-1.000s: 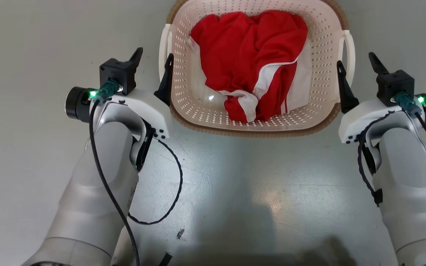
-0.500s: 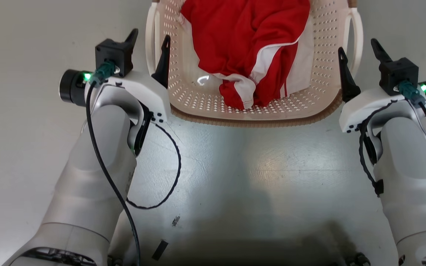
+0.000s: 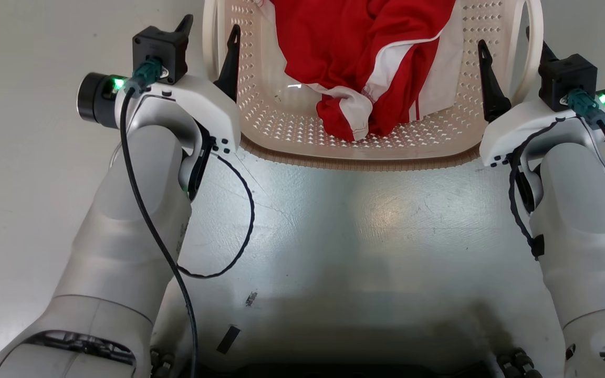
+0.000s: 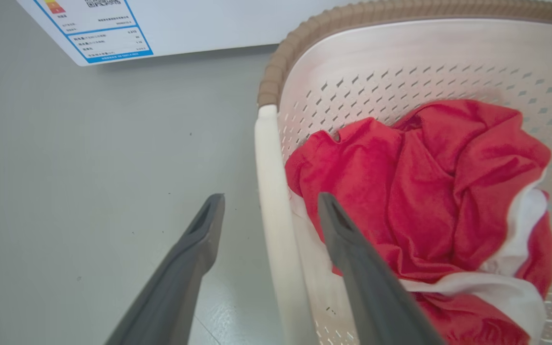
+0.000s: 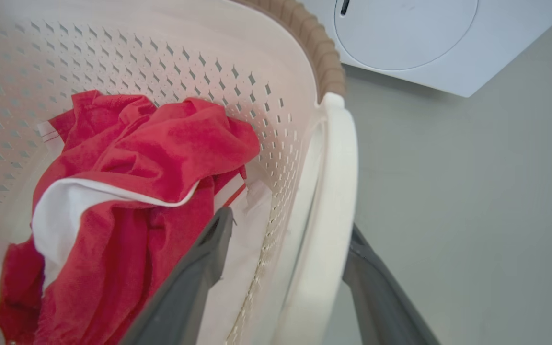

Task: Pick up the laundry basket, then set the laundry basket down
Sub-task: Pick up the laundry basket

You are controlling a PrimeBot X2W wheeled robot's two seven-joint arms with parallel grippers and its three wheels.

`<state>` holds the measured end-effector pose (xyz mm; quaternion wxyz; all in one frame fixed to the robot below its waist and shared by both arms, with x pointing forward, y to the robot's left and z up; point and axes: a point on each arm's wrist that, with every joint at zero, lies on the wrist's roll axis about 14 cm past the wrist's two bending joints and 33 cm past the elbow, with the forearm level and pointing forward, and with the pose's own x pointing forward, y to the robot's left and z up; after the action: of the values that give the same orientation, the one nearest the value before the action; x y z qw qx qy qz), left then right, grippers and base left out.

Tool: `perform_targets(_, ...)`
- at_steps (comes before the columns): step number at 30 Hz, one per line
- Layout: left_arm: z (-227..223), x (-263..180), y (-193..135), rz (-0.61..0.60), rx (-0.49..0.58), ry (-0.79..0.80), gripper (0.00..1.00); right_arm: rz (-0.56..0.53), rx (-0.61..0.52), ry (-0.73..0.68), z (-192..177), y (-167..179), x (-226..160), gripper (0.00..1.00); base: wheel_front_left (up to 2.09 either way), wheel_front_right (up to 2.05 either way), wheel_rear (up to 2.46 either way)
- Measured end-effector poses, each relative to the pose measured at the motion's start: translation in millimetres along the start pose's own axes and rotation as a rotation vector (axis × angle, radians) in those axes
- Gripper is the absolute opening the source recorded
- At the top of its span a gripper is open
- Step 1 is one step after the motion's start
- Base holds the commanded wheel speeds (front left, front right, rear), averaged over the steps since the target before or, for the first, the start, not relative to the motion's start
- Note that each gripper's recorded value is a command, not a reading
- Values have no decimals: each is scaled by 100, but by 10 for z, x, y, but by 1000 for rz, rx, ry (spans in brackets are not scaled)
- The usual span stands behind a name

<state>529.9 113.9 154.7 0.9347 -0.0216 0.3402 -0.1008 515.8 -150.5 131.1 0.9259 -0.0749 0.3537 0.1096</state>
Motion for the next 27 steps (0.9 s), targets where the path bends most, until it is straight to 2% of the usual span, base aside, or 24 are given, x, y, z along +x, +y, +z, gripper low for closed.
perform_targets(5, -72, 50, -5, -6, 14, 23, 100, 7, 5, 24, -103, 25, 13, 100, 0, 0, 0)
perform_targets(27, -182, 122, -85, -47, 76, 101, 100, 40, 79, 76, -93, 111, 150, 100, 0, 0, 0)
